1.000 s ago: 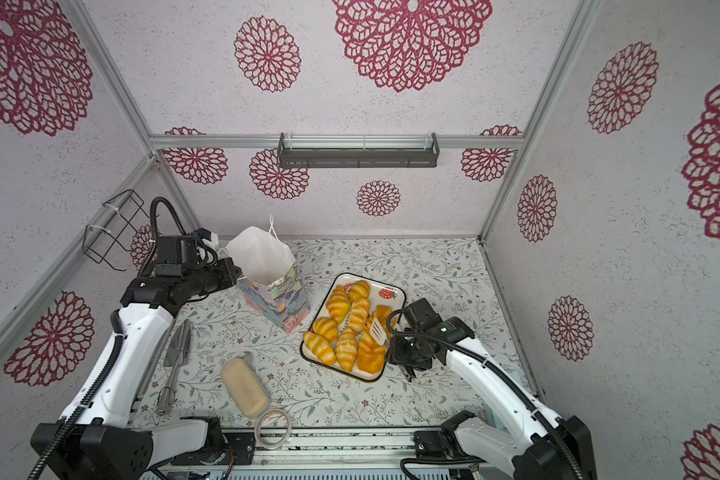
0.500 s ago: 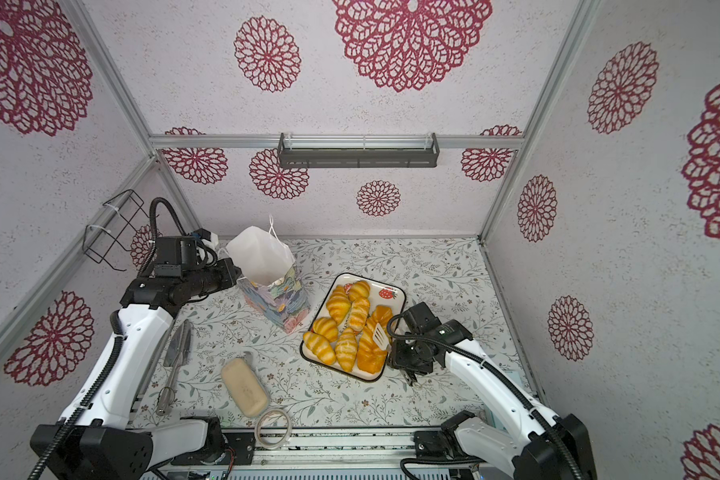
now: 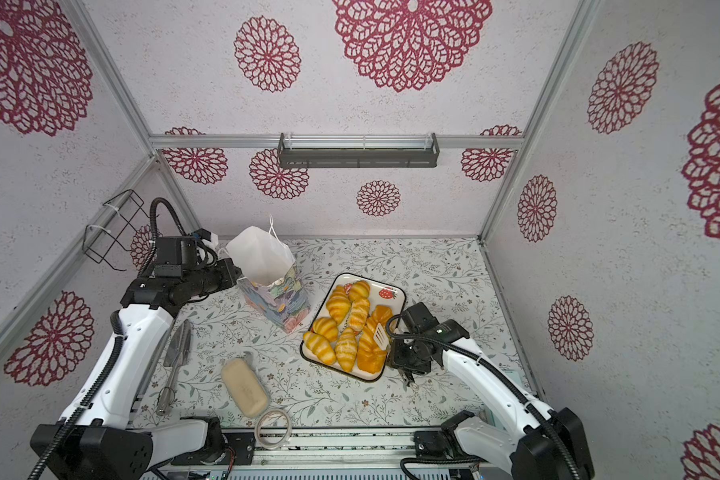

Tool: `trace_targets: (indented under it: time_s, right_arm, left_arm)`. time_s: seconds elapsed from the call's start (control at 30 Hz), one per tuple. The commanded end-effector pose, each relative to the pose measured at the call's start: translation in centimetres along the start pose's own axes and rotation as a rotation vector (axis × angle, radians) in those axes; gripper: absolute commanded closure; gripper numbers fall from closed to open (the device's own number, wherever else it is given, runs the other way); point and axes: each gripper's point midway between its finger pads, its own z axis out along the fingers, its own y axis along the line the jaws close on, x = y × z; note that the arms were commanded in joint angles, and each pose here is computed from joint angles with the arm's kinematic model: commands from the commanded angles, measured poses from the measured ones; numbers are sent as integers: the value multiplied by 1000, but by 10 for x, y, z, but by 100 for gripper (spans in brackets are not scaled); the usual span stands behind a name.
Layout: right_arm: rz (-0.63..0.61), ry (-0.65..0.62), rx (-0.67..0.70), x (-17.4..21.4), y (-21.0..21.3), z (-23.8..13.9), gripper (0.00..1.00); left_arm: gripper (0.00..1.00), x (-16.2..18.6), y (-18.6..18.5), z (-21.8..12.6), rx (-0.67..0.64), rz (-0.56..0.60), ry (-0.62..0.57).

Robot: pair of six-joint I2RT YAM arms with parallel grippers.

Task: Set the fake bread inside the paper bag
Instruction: 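Lower the tongs and pinch the long twisted bread on the tray, then lift the twisted bread in the tongs and carry it toward the bag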

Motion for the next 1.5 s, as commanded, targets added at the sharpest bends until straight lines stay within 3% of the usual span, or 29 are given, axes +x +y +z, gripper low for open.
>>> trace_targets:
  time_s: [0.0,0.37,0.67,1.17,1.47]
  right_arm:
    - [-3,-20,-24,-6,7,-2,53]
    - [-8,-32,-3,-9,5,-5,66]
    - [-10,-118,-4,-22,8,-20,76]
    - [-35,-212,-11,-28,16,-62,78]
    - [-102,-341,-104,-59,50,-93,78]
  left_arm:
    - [100,0,-3,-4,12,15,-14]
    - [100,-1,-2,-3,8,16,-15]
    - [100,-2,-2,-3,6,12,-13]
    - [100,-4,-4,-3,8,6,-10]
    - [100,-4,-4,-3,3,6,-6]
